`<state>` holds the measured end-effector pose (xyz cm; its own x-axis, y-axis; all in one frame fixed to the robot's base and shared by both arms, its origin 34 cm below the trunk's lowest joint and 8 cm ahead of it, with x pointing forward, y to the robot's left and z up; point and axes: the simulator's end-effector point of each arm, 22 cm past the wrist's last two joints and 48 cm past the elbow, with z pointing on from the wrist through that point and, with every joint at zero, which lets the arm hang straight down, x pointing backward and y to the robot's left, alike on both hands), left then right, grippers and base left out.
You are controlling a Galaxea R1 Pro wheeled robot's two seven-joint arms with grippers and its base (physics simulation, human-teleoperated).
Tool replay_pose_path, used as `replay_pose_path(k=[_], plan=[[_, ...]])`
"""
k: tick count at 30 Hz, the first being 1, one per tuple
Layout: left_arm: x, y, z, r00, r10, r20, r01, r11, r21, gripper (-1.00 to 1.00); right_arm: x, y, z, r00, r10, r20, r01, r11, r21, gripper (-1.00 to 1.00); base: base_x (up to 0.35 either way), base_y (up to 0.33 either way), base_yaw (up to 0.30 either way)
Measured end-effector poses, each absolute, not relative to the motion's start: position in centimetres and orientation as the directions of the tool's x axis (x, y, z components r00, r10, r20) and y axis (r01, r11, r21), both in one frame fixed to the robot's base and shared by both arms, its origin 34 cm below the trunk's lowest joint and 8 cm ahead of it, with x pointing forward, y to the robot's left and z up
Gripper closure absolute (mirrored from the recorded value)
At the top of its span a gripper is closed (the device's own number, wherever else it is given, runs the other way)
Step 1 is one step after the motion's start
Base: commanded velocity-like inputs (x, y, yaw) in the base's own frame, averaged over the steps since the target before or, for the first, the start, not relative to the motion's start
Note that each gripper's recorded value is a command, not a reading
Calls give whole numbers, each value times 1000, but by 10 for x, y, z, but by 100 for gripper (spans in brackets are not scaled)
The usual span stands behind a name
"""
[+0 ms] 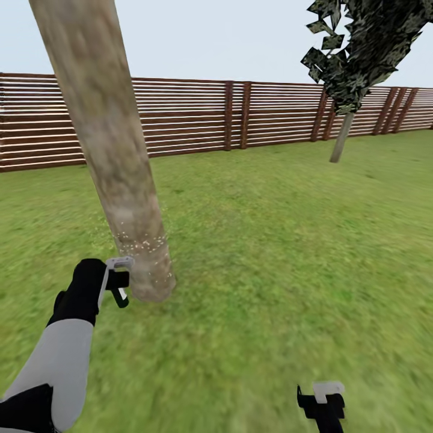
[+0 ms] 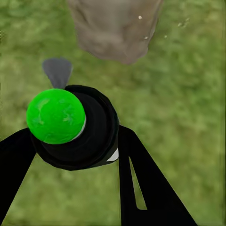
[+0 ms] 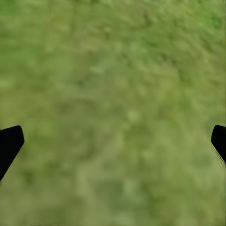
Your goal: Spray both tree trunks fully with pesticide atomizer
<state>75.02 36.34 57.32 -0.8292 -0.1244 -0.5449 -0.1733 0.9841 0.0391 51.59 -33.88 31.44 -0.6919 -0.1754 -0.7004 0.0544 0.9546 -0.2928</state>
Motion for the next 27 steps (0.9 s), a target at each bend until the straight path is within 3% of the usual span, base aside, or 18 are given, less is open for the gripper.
replay_pose_path(k=[10, 20, 27], plan=[[749, 352, 567, -838, -121, -532, -161, 987, 29, 100, 516, -339, 314, -692, -175, -700, 55, 955, -293, -100, 199, -210, 51], [747, 359, 565, -840, -117, -530, -163, 986, 40, 100, 516, -339, 314, -692, -176, -700, 54, 955, -293, -100, -118, -243, 0], [705, 370, 506, -903, -125, -411, -162, 985, 56, 100, 516, -339, 314, -692, -175, -700, 54, 955, -292, -100, 190, -185, 0]])
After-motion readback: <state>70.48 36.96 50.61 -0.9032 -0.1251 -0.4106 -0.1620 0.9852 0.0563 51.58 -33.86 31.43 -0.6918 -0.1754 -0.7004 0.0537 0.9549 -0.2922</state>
